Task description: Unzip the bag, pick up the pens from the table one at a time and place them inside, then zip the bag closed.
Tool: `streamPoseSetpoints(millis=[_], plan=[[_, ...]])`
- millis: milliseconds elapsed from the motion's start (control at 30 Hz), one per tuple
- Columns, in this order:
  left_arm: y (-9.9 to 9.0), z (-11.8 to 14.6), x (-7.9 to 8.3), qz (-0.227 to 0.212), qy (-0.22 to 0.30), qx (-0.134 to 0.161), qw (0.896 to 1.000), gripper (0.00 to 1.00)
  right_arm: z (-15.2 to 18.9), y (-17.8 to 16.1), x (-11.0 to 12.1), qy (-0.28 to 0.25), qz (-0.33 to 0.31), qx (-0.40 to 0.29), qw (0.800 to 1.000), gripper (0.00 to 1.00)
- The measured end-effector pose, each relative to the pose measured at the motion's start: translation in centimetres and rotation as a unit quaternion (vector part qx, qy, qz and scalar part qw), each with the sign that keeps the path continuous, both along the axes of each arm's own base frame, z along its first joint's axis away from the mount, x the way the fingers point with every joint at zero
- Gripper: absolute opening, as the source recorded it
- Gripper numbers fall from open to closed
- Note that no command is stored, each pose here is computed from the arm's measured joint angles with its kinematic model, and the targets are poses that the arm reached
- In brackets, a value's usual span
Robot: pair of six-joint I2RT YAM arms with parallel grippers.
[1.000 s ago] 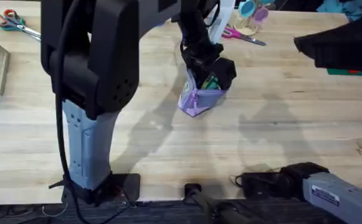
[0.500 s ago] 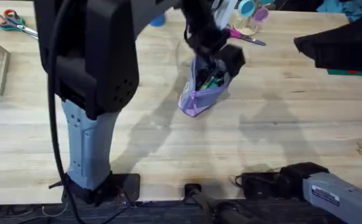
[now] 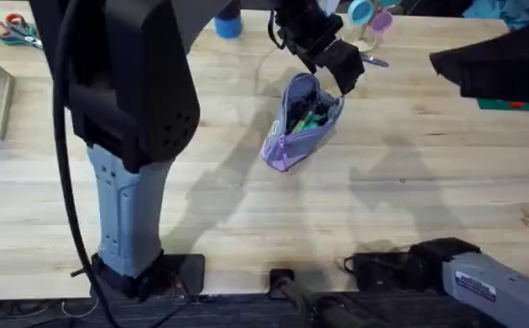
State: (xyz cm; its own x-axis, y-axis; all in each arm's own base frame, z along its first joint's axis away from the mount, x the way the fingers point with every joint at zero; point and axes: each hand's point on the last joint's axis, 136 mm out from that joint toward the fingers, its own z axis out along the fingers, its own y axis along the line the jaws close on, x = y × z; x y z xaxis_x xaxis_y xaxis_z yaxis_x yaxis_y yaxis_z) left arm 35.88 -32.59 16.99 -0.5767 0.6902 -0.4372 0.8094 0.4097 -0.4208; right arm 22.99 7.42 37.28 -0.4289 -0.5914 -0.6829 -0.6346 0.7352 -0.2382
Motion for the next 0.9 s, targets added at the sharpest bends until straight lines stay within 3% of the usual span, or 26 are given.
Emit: streamPoseSetpoints(millis=[167,333,433,700,900], plan=[[0.8,0.1,0.9,0.011,-0.003,-0.003,1.0,0.995,0.3,0.0,0.3,-0.008,0.0,0.001,1.0,0.996],[3.7,0.2,2.4,0.044,0.006,0.002,0.999,0.995,1.0,0.1,0.9,-0.027,0.0,0.004,1.0,0.996],[4.1,1.4,2.5,0.048,-0.009,-0.002,0.999,0.996,1.3,0.2,1.2,-0.036,0.0,0.005,0.999,0.996],[6.3,5.7,-1.5,0.04,-0.07,-0.029,0.996,0.995,1.5,0.2,1.4,-0.043,0.001,0.005,0.999,0.995],[11.8,5.5,-3.6,0.091,-0.109,-0.039,0.989,0.995,1.5,0.2,1.4,-0.043,0.001,0.005,0.999,0.995]])
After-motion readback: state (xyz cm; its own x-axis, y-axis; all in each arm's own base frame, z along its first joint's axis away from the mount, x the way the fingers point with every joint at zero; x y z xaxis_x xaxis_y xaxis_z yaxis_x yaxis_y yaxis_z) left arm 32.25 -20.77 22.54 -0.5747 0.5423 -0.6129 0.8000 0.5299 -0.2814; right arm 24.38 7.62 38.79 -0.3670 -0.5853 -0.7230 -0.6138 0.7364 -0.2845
